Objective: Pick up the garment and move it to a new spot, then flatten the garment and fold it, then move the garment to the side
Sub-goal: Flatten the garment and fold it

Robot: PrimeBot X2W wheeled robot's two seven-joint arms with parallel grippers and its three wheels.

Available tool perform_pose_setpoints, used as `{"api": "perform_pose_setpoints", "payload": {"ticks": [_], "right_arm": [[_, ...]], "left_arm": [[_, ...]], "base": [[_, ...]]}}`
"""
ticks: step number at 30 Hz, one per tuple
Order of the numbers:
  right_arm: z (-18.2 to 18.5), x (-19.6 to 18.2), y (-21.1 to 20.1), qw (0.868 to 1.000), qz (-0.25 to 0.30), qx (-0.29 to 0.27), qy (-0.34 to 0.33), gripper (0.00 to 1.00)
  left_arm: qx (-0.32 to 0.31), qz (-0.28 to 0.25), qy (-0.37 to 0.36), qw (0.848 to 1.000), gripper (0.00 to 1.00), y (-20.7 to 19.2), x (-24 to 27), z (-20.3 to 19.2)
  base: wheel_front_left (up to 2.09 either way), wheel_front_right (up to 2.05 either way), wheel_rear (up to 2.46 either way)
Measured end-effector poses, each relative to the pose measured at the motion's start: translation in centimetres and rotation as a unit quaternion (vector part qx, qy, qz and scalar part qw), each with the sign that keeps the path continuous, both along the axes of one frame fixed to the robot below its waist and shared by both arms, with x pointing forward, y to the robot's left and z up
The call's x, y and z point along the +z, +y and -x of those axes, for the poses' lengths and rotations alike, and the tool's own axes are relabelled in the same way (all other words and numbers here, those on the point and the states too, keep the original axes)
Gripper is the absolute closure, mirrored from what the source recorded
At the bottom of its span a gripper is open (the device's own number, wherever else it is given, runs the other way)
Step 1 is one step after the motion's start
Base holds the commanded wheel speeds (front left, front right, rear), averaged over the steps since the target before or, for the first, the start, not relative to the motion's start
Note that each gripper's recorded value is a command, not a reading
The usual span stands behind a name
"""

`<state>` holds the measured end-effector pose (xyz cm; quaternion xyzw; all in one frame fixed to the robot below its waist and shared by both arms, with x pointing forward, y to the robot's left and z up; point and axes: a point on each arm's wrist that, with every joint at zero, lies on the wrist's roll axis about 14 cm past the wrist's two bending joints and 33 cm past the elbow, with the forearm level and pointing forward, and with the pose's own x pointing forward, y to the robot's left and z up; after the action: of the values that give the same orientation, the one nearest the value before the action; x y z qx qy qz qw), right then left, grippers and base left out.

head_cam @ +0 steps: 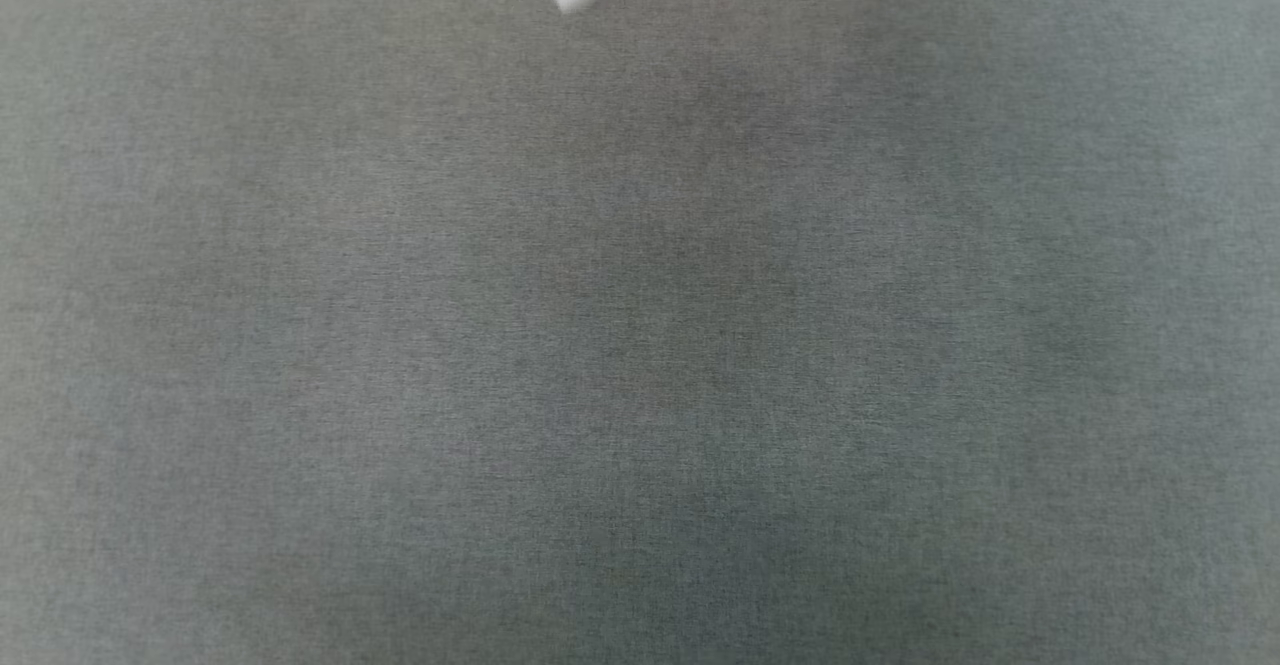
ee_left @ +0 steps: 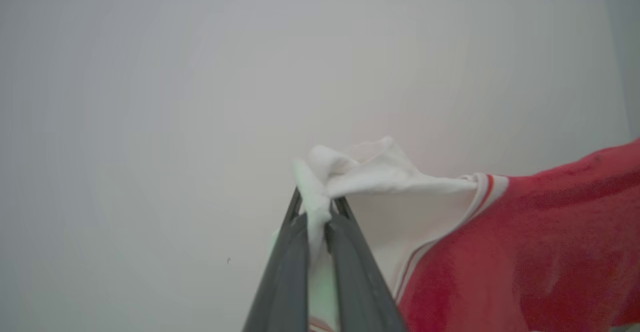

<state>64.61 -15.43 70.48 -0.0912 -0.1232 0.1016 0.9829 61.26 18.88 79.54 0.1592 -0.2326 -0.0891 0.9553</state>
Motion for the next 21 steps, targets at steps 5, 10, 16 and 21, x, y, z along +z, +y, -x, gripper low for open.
{"api": "perform_pose_setpoints", "payload": {"ticks": [5,10,16,21], "right_arm": [[-0.3,-5.9,1.3,0.997,0.020,0.007,0.077,1.00],[1.4,-14.4,2.6,0.979,0.020,0.023,0.203,1.00],[5.2,-21.6,3.2,0.946,0.026,0.047,0.319,1.00],[8.1,-24.7,2.9,0.925,0.027,0.063,0.374,1.00]], "left_arm": [[-0.009,-0.022,0.082,0.996,1.00,0.6,-6.4,-0.2],[0.004,-0.017,0.239,0.971,1.00,2.1,-16.5,1.3],[-0.006,0.017,0.423,0.906,1.00,2.4,-27.1,7.0],[-0.017,0.036,0.528,0.848,1.00,3.0,-32.4,12.4]], "base": [[0.00,0.00,0.00],[0.00,0.00,0.00],[0.00,0.00,0.00],[0.00,0.00,0.00]]}}
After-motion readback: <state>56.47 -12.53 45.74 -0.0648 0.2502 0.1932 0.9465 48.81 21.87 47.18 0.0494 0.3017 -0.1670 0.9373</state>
